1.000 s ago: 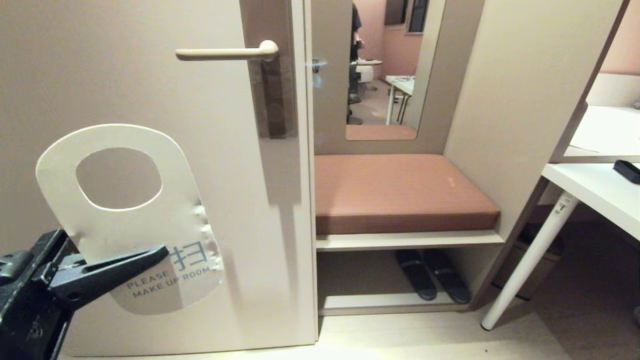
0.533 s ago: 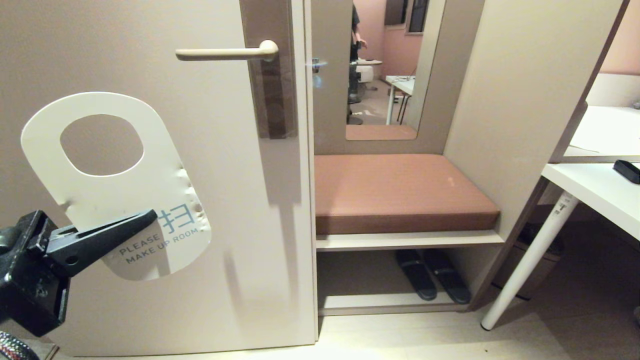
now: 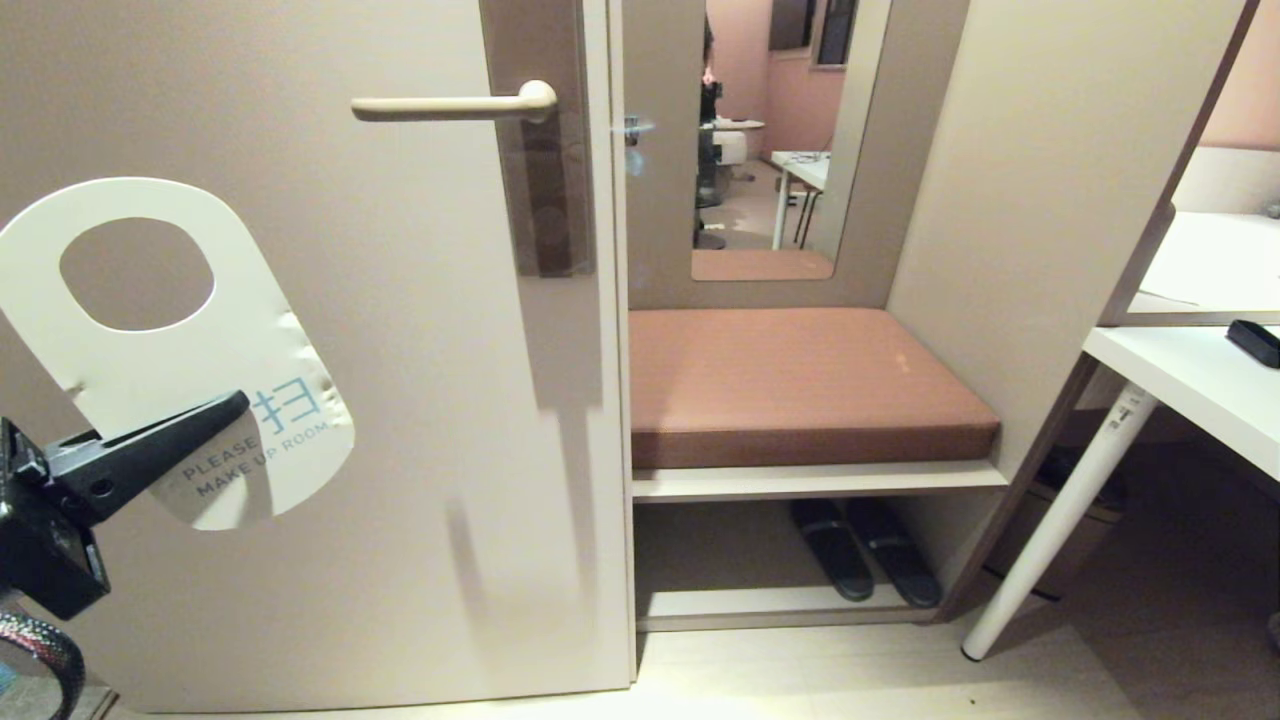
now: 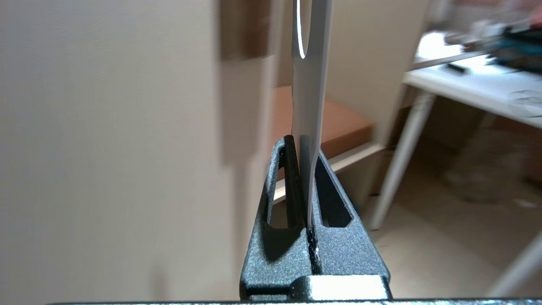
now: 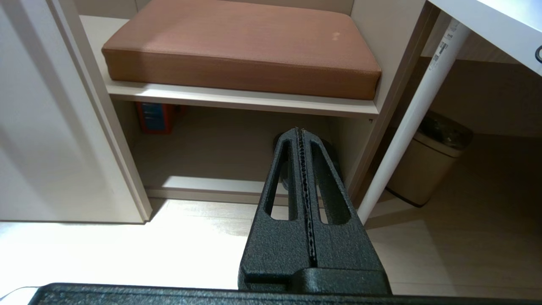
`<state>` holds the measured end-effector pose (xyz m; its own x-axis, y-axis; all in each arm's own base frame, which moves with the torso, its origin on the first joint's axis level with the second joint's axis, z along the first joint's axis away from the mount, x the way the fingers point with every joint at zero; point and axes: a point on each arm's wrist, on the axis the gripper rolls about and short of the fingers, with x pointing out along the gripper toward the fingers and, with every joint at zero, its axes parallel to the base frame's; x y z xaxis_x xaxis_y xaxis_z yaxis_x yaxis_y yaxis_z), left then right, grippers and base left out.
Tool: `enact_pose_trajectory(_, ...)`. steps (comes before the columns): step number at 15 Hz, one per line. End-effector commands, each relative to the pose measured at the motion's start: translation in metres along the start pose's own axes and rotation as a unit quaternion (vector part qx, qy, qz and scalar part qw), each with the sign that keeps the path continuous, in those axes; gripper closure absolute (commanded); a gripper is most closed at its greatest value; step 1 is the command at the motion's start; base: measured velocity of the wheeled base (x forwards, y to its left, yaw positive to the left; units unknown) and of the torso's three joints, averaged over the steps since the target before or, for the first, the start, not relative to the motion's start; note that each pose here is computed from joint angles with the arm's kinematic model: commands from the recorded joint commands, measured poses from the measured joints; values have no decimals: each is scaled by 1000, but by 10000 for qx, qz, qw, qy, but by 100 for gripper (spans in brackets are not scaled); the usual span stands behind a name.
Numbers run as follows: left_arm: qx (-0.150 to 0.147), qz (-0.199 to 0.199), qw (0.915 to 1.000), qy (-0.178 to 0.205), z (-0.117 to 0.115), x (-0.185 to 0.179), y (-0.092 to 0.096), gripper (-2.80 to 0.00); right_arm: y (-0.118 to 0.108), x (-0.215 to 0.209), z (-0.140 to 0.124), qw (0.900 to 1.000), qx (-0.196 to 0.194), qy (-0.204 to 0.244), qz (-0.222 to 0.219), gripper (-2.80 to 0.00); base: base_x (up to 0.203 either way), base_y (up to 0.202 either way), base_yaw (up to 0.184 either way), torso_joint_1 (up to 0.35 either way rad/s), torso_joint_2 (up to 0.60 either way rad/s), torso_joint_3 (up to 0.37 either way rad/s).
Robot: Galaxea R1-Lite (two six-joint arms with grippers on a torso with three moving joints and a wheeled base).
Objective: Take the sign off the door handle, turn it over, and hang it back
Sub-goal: Hang the sign back with the other side facing out
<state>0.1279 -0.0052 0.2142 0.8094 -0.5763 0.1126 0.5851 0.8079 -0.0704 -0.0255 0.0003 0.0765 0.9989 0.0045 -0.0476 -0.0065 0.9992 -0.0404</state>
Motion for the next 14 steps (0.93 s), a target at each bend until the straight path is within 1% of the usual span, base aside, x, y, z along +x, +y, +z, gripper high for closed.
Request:
enact_pose_trajectory(1, 93, 268, 9996, 2, 2, -4, 6, 0, 0, 0, 0, 10000, -3, -1, 0, 0, 0, 0, 0, 0, 0, 0)
enact_pose_trajectory(3, 136, 488, 9987, 86, 6, -5, 11, 0, 0, 0, 0, 10000, -3, -1, 0, 0, 0, 0, 0, 0, 0, 0)
enact_pose_trajectory(8, 176, 521, 9984, 104, 15, -3, 13, 0, 0, 0, 0, 10000, -3, -1, 0, 0, 0, 0, 0, 0, 0, 0)
enact_pose_trajectory(10, 212, 527, 9983, 90, 16, -3, 12, 0, 0, 0, 0, 10000, -3, 0, 0, 0, 0, 0, 0, 0, 0, 0)
enact_pose_trajectory(12, 228, 633, 9977, 85, 16, -4, 13, 0, 0, 0, 0, 10000, -3, -1, 0, 0, 0, 0, 0, 0, 0, 0)
enact_pose_trajectory(14, 301, 635, 9975, 106, 15, -5, 13, 0, 0, 0, 0, 10000, -3, -1, 0, 0, 0, 0, 0, 0, 0, 0)
